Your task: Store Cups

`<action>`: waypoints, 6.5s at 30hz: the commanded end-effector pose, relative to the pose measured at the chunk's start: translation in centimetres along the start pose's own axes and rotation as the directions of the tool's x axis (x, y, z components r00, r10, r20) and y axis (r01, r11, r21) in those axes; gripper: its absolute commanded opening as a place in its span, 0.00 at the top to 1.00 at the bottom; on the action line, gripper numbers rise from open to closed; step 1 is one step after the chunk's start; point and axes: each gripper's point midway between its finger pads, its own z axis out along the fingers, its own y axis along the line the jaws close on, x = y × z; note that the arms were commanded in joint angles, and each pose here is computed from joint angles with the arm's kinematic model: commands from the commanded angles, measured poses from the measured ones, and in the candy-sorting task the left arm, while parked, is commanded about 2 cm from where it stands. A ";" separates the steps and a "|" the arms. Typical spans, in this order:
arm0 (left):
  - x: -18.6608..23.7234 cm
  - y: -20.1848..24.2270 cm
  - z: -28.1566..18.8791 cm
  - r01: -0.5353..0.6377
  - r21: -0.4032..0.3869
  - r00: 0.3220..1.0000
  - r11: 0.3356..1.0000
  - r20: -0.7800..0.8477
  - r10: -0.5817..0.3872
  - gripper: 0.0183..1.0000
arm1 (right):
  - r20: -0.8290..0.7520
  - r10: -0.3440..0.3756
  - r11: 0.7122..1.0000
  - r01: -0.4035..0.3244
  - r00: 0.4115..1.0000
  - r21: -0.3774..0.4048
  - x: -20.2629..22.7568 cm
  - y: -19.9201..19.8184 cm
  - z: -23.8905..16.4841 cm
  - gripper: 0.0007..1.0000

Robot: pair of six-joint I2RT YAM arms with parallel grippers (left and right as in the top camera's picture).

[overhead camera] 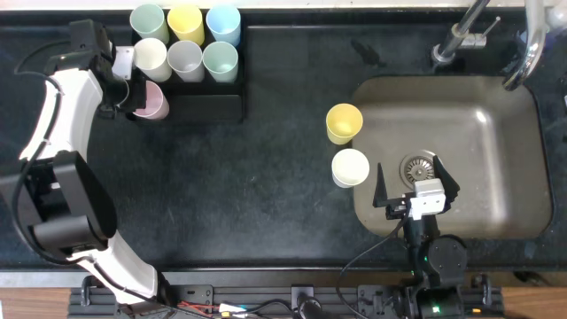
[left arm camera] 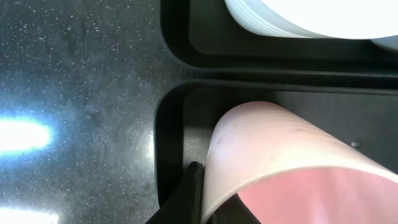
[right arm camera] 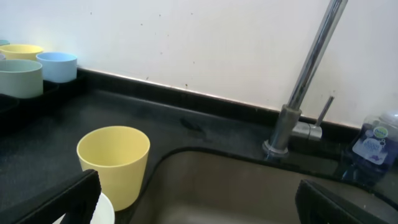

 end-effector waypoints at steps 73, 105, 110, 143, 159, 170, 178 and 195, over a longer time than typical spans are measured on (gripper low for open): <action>6.4 -40.8 -10.5 -0.052 0.347 0.999 0.936 0.001 0.055 0.13 | 0.003 0.000 1.000 0.000 1.000 -0.011 0.3 0.3 0.0 0.01; 7.8 -43.0 -3.2 -0.039 0.295 0.995 0.955 -0.080 0.065 0.75 | 0.003 0.000 1.000 0.000 1.000 -0.011 0.3 0.3 0.0 0.01; 7.4 -43.1 -3.5 -0.040 0.295 0.996 0.955 -0.064 0.061 0.91 | 0.003 0.000 1.000 0.000 1.000 -0.011 0.3 0.3 0.0 0.00; 0.2 -15.5 -15.7 0.967 0.081 0.225 0.243 0.181 -0.957 0.98 | 0.003 0.000 1.000 0.000 1.000 -0.012 0.3 0.3 0.0 0.00; 3.3 -11.7 -8.5 0.997 -0.062 0.047 0.039 0.143 -0.989 0.98 | 0.003 0.000 1.000 0.000 1.000 -0.011 0.3 0.3 0.0 0.00; 3.3 -11.1 -5.9 0.993 -0.117 0.016 0.002 0.120 -0.993 0.98 | 0.003 0.000 1.000 0.000 1.000 -0.011 0.3 0.3 0.0 0.00; 3.2 -11.5 -3.9 0.989 -0.145 0.017 0.001 0.114 -0.993 0.98 | 0.003 0.000 1.000 0.000 1.000 -0.011 0.3 0.3 0.0 0.00; 3.2 -10.8 -1.5 0.983 -0.181 -0.009 -0.028 0.105 -0.994 0.98 | 0.003 0.000 1.000 0.000 1.000 -0.011 0.3 0.3 0.0 0.01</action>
